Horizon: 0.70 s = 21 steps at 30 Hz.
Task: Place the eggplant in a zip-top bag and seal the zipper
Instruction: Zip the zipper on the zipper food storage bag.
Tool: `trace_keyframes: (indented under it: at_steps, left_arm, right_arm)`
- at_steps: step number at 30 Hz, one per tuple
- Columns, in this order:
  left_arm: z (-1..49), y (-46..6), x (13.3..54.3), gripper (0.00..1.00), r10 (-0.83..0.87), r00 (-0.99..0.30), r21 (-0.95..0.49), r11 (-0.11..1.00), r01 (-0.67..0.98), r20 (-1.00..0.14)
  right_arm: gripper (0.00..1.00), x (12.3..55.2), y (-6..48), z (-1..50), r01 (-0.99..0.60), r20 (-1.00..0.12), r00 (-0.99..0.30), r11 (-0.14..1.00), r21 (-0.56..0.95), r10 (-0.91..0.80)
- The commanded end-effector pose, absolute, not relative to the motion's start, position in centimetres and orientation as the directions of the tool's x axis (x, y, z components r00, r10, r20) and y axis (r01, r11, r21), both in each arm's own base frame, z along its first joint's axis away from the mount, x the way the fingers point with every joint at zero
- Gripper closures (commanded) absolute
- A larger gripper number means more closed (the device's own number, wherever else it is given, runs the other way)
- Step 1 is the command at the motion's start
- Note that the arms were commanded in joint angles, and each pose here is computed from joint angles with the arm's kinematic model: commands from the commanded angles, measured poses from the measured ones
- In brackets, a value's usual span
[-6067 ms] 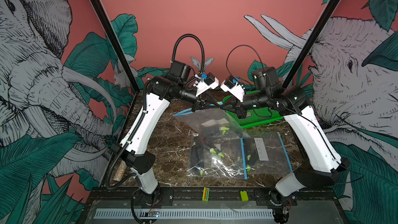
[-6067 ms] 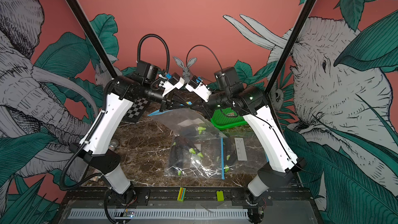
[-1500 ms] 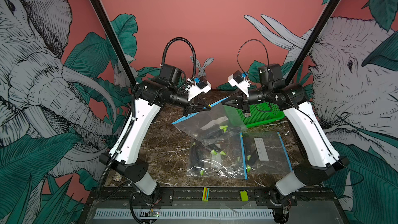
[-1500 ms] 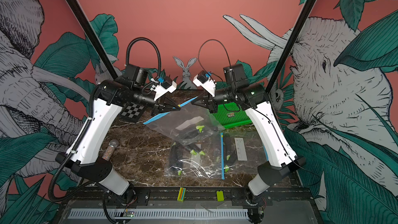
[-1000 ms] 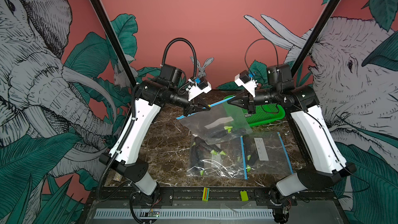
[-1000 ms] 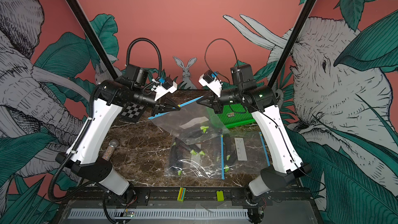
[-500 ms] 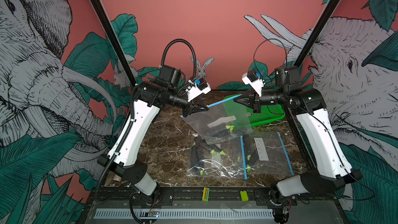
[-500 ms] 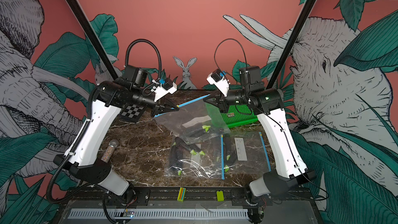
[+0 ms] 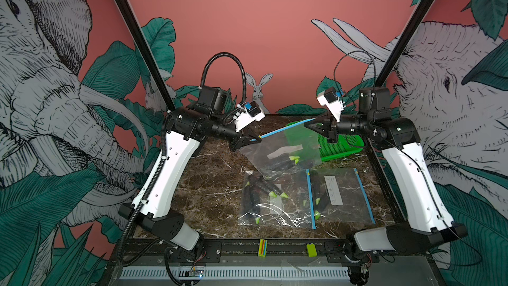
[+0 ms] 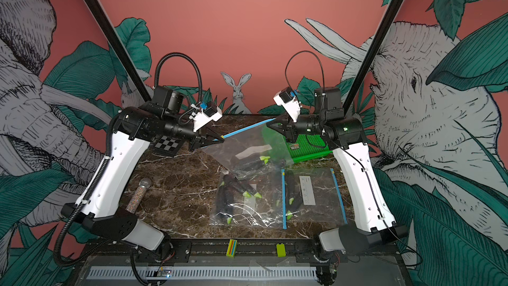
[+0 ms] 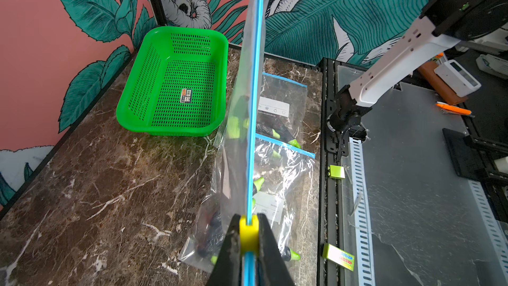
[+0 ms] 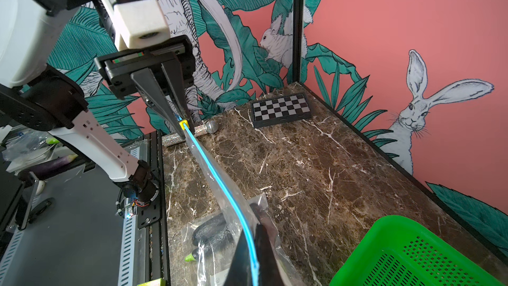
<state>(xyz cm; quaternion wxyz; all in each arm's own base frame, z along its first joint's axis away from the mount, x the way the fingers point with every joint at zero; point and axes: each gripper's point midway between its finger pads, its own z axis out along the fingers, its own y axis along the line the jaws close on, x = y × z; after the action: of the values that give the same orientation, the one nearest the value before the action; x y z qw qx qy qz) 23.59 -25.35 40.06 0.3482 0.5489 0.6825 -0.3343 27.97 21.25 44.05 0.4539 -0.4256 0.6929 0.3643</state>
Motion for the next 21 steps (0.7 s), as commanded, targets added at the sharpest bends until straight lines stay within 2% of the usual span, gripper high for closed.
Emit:
trace_keyframes:
  at_steps: [1, 21]
  left_arm:
    - [39.9, -23.8, 22.6, 0.88, 0.538, -0.184, -0.075, 0.218, 0.973, -0.823]
    - [39.8, -23.1, 22.6, 0.88, 0.536, -0.212, -0.089, 0.246, 0.965, -0.817]
  right_arm:
    - [1.00, 28.5, 20.2, 46.0, -0.909, -0.963, -0.168, 0.412, 0.069, -0.210]
    - [1.00, 29.8, 17.2, 45.6, -0.848, -0.965, -0.186, 0.527, 0.062, -0.186]
